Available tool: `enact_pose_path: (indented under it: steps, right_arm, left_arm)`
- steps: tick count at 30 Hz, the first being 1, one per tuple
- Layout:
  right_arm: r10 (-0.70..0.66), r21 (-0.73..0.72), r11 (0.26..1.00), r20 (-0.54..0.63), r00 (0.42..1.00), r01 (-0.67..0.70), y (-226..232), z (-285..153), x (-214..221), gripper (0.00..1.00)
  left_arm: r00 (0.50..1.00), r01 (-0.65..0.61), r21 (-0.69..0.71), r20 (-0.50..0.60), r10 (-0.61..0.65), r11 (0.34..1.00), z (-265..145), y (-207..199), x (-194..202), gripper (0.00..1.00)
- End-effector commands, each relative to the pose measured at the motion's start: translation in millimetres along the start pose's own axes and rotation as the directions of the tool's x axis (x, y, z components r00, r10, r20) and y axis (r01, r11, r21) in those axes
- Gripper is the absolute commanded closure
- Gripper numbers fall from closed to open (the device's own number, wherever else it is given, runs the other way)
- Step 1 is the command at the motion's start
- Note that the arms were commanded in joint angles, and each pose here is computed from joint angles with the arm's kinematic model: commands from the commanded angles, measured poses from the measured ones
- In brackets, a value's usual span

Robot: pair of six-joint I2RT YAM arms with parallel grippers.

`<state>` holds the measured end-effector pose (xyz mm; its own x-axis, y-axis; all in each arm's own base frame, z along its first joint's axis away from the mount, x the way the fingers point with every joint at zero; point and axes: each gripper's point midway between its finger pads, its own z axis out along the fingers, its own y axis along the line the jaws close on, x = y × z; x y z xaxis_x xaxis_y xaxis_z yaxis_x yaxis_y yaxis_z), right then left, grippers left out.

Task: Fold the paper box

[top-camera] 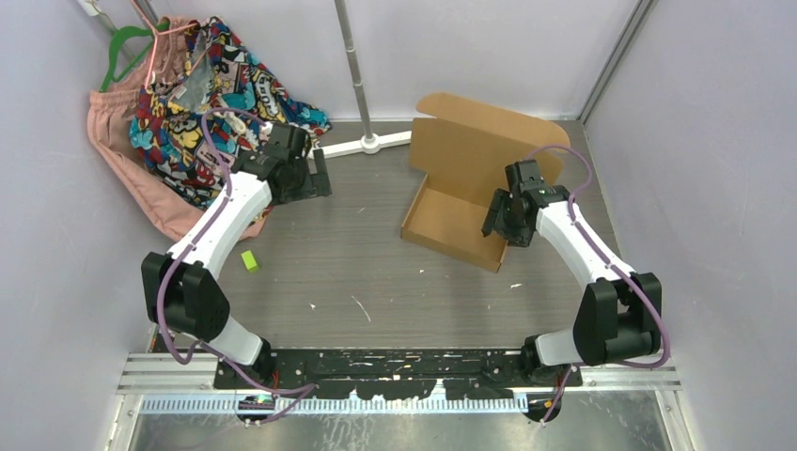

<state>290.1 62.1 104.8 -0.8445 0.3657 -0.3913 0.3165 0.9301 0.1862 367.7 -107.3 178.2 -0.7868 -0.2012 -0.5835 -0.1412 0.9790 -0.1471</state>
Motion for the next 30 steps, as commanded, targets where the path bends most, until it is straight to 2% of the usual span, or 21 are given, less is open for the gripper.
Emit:
enact_pose_path:
  steps: [1,4,7,13,18,26,30]
  right_arm:
    - [-0.032,-0.052,0.998,0.056,0.998,0.035,19,-19,-21,0.36]
    - [-0.047,-0.042,0.998,0.036,0.998,0.049,18,-16,-19,0.36]
    - [-0.057,-0.038,0.998,0.002,0.998,0.057,19,-11,-12,0.37]
    - [-0.163,-0.133,0.98,-0.097,0.982,0.15,51,-8,31,0.39]
    - [-0.249,-0.183,0.957,-0.111,0.962,0.226,68,-15,60,0.39]
    - [-0.264,-0.223,0.945,-0.083,0.961,0.24,69,-18,67,0.4]
    - [-0.26,-0.232,0.944,-0.079,0.962,0.236,71,-19,69,0.4]
  left_arm:
    - [0.998,0.062,-0.197,0.034,-0.056,0.978,-26,43,-12,0.0]
    - [0.984,0.176,-0.293,0.036,-0.173,0.94,-31,70,-9,0.0]
    - [0.954,0.287,-0.366,0.023,-0.299,0.885,-28,95,11,0.0]
    - [0.907,0.412,-0.38,0.081,-0.414,0.828,-21,135,47,0.0]
    - [0.91,0.408,-0.412,0.111,-0.399,0.815,-25,154,57,0.0]
    - [0.907,0.389,-0.489,0.056,-0.417,0.781,8,171,85,0.02]
    - [0.851,0.48,-0.486,0.056,-0.522,0.73,28,202,98,0.05]
